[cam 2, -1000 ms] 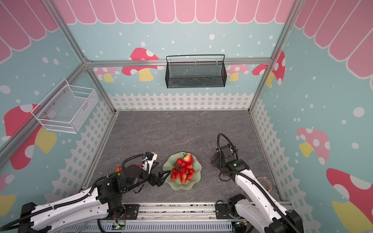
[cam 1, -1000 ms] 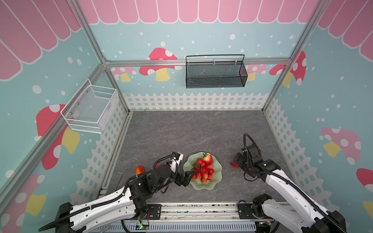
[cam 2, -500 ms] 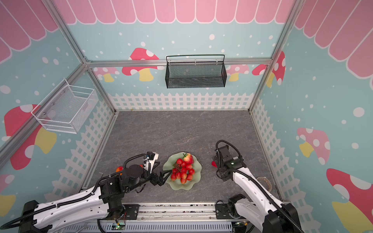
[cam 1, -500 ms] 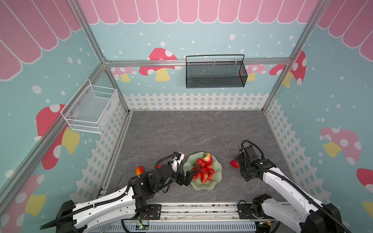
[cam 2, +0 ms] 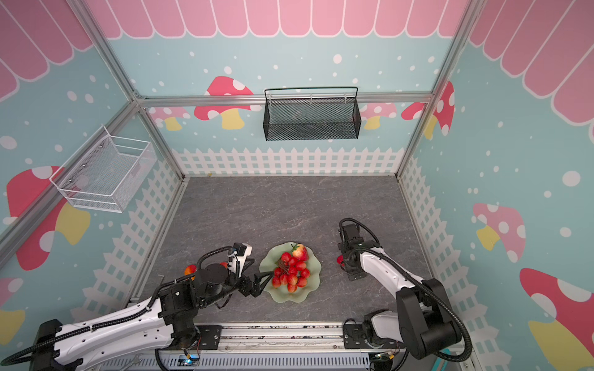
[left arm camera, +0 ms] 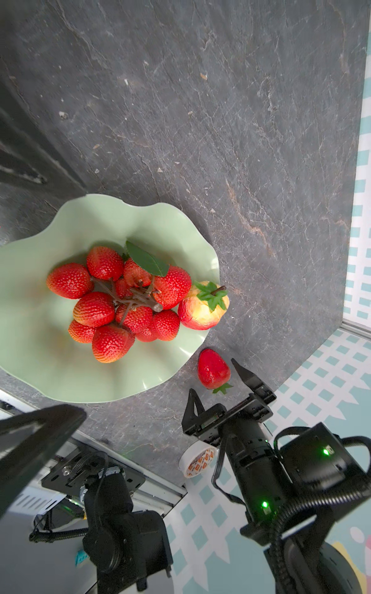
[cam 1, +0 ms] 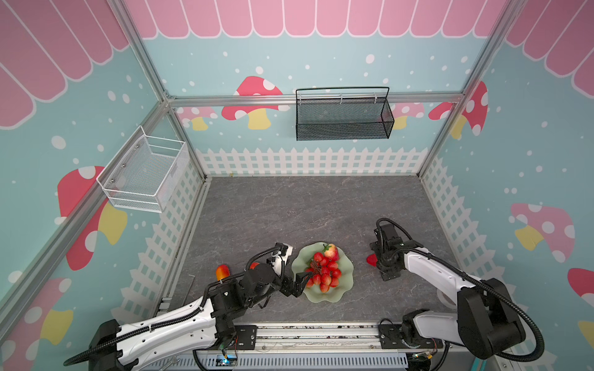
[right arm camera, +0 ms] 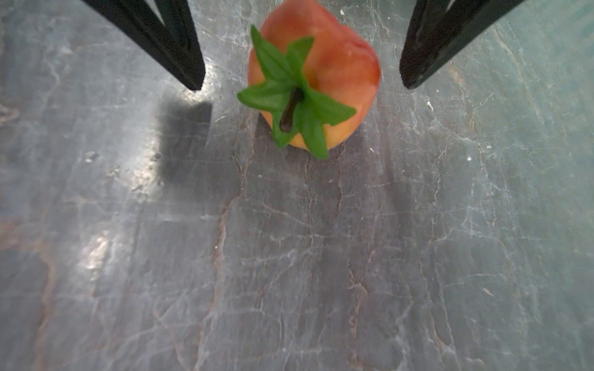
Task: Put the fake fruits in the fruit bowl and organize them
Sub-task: 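Grasp the large red strawberry beside the bowl with the right gripper, then place the large strawberry into the bowl with the right gripper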
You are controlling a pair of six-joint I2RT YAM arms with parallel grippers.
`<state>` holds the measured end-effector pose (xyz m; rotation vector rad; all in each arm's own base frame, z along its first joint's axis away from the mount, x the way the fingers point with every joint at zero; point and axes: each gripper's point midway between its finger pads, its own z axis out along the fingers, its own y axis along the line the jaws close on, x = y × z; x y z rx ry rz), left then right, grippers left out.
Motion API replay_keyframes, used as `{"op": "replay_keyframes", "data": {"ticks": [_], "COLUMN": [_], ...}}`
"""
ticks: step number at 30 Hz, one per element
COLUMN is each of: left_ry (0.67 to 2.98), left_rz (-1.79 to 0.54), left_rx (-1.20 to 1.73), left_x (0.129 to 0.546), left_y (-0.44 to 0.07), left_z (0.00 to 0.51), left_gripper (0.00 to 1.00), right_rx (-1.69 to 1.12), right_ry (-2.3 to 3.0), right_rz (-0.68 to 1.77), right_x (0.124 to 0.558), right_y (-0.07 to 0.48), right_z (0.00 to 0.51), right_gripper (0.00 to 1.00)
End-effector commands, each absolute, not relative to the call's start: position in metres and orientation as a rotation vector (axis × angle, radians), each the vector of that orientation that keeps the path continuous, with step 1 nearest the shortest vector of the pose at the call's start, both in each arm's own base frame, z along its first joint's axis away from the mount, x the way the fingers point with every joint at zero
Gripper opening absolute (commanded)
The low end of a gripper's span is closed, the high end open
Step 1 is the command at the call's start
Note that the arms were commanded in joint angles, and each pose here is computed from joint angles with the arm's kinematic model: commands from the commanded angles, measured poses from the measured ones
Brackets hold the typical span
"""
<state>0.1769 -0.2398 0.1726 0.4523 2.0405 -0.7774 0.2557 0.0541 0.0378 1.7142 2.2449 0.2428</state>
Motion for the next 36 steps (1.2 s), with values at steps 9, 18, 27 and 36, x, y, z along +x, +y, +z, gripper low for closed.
{"op": "replay_keyframes", "data": {"ticks": [9,18,27,36], "left_ry": [2.048,2.040,2.052,2.025], "left_rz": [-0.780,-0.784,-0.758,-0.655], "left_rx": [0.411,0.400,0.376,0.334], "left_x": [0.178,0.178,0.176,0.177], "left_y": [-0.237,-0.236,-0.223,-0.193], "left_z": [0.172,0.174,0.173,0.183], "left_gripper": [0.99,0.99,0.99,0.99], "right_rx": [1.747,1.688,0.881,0.103], "right_ry": [2.210,2.222,2.360,2.383], "right_rz": [0.284,0.291,0.236,0.239], "right_x": [0.264,0.265,0.312,0.282], "right_y": [0.057,0.054,0.070,0.146], "right_z": [0.027,0.028,0.100,0.147], "right_gripper": [0.73,0.59,0.52,0.47]}}
